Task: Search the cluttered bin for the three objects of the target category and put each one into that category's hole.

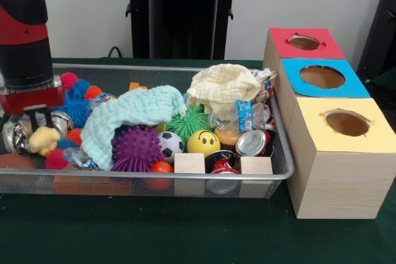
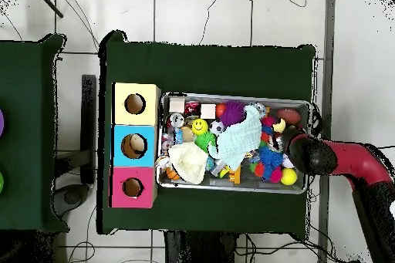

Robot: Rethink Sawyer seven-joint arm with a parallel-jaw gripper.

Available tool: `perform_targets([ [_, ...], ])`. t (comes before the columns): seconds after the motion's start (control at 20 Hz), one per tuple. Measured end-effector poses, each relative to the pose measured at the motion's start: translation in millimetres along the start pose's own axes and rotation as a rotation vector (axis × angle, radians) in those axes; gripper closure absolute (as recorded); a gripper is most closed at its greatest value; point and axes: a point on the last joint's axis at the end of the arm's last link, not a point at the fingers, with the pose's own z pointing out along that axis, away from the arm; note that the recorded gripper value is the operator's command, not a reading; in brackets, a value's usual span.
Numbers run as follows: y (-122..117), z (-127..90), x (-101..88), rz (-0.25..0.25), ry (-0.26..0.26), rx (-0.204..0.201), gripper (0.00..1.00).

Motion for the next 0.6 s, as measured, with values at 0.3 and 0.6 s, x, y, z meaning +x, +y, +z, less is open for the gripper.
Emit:
perform_targets([
  [0.3, 20.8, -59.2, -12.7, -0.029, 0.01, -0.003, 1.0],
  [0.6, 59.6, -113.8, -38.9, -0.069, 0.026, -0.007, 1.0],
])
